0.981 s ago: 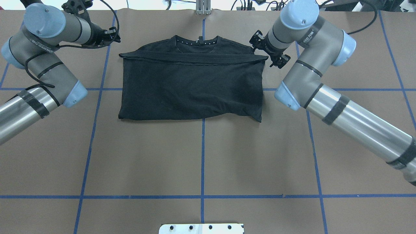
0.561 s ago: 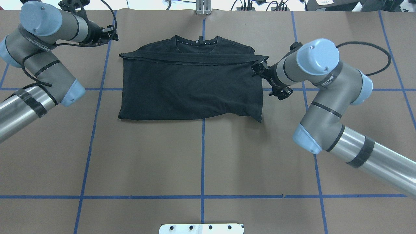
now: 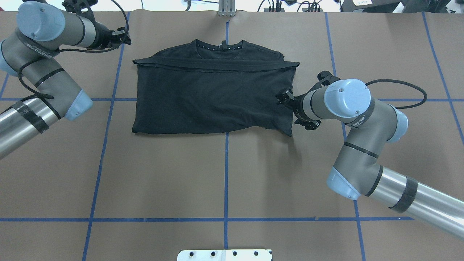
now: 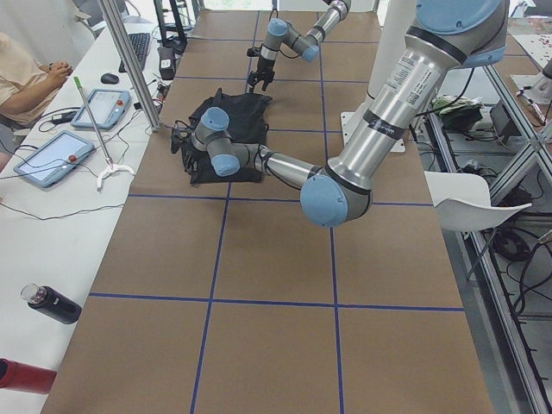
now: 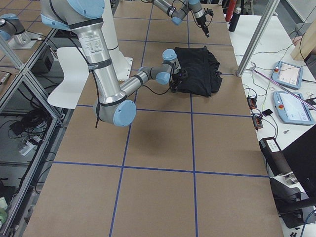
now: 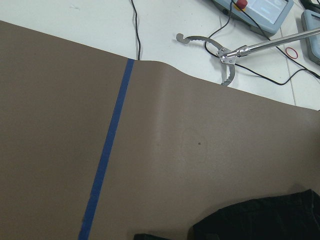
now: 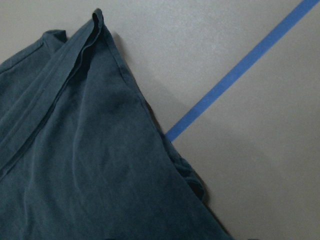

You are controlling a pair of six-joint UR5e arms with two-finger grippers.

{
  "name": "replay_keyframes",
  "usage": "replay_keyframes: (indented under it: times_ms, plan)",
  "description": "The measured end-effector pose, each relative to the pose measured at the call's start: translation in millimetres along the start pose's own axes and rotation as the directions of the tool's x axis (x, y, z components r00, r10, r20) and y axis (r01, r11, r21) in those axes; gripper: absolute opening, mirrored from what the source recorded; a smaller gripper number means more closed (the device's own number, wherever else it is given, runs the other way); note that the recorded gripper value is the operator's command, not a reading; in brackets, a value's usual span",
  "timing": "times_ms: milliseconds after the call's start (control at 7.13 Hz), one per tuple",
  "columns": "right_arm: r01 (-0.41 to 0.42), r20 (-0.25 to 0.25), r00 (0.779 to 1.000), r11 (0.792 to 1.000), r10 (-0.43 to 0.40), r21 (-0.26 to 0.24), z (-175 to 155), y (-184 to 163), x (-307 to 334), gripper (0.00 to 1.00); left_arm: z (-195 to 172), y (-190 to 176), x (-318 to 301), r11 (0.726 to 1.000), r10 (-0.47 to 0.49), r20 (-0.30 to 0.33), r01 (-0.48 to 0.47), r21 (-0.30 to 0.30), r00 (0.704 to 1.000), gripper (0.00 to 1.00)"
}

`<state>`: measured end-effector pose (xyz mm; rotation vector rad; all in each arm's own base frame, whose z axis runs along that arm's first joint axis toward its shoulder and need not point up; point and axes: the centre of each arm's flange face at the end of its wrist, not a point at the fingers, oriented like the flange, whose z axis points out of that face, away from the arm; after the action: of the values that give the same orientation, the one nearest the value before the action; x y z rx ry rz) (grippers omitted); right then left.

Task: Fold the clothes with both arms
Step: 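Move the right gripper down to the folded shirt's side edge, then grasp the shirt's side corner nearest the robot with the right gripper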

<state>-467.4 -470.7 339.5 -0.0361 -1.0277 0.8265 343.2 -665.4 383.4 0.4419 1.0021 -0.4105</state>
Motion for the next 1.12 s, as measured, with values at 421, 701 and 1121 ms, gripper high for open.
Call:
replay_keyframes:
  times_ms: [421,701,1121]
  plan:
    - [0.009,-0.017,1.0,1.0,-0.009,0.0,1.3,4.9,20.6,0.72,-1.0,0.2,1.2,1.0,0.001,-0.001,-0.001,0.003,1.0,0.5]
    - [0.0,-0.025,1.0,1.0,0.0,-0.01,-2.5,9.2,33.3,0.55,-0.9,0.3,1.8,1.0,0.002,-0.001,-0.002,0.004,1.0,0.5]
    - [-0.025,-0.025,0.999,1.0,0.025,-0.019,-1.1,17.5,33.2,0.55,-0.1,-0.3,-1.5,1.0,0.003,0.008,-0.003,0.018,1.0,0.49]
